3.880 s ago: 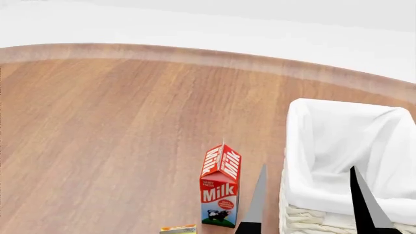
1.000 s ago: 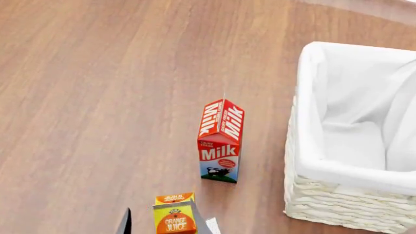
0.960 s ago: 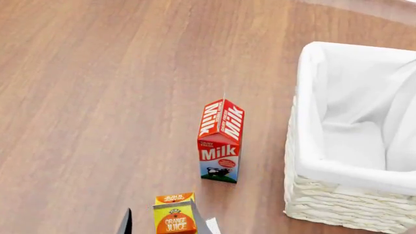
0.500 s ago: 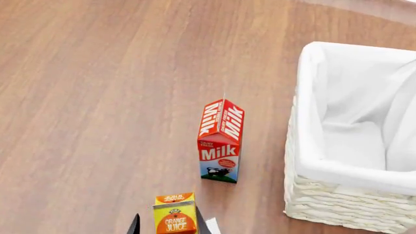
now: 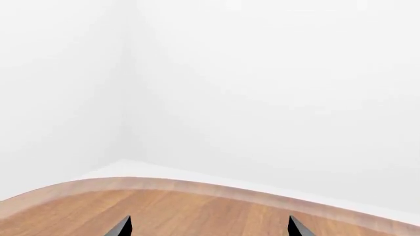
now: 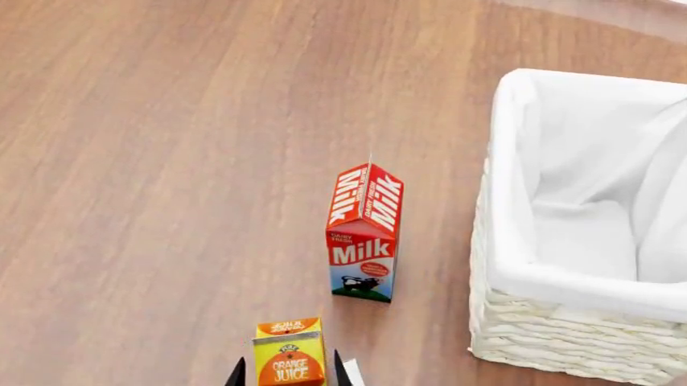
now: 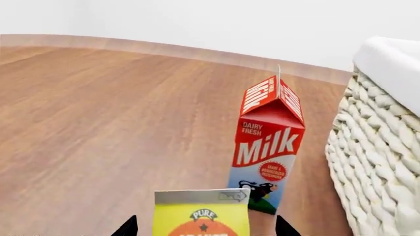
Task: Pick up the orange juice, and put it in the basket.
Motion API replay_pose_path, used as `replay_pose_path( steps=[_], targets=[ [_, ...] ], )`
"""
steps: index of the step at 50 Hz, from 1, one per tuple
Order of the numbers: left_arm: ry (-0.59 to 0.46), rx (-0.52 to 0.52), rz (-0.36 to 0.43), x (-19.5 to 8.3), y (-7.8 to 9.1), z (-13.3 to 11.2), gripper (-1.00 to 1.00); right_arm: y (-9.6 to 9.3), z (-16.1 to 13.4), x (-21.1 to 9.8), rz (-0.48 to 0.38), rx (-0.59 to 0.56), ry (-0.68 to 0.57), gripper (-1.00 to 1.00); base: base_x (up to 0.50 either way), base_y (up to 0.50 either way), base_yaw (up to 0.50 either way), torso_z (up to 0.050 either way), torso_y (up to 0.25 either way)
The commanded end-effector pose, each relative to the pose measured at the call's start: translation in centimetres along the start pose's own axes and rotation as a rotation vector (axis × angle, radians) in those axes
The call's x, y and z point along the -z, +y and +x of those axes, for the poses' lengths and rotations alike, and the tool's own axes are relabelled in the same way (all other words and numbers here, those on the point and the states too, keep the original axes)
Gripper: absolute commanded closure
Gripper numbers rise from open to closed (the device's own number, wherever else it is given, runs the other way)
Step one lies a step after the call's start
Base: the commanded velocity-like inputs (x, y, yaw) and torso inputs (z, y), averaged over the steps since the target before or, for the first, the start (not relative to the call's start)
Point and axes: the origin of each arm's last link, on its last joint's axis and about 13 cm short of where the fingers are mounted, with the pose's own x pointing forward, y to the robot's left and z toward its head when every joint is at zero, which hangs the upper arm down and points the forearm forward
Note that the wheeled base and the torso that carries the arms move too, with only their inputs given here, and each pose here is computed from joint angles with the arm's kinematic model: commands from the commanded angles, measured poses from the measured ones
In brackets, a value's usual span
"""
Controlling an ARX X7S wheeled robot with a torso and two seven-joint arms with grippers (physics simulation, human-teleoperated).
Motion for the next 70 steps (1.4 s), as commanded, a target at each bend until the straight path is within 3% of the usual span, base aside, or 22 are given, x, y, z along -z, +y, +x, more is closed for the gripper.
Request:
replay_pose_path(
  steps=[1,65,66,70],
  targets=[
    [-0.002,-0.001,-0.001,0.0,0.0,0.0,-1.00,0.0,0.6,0.3,-0.001,-0.004,0.009,-1.00,0.00,0.00,0.00,0.000,0.000],
    [-0.003,0.001,-0.007,-0.1,0.1,0.1,-1.00,-0.4,3.2,1.9,0.045,-0.054,0.066,-1.00,0.00,0.00,0.00,0.000,0.000],
    [-0.003,0.002,-0.008,-0.1,0.1,0.1,-1.00,-0.4,3.2,2.0,0.050,-0.054,0.068,1.00,0.00,0.00,0.00,0.000,0.000],
    [-0.002,0.002,-0.009,-0.1,0.0,0.0,-1.00,-0.4,3.2,2.0,0.051,-0.048,0.071,1.00,0.00,0.00,0.00,0.000,0.000]
  ],
)
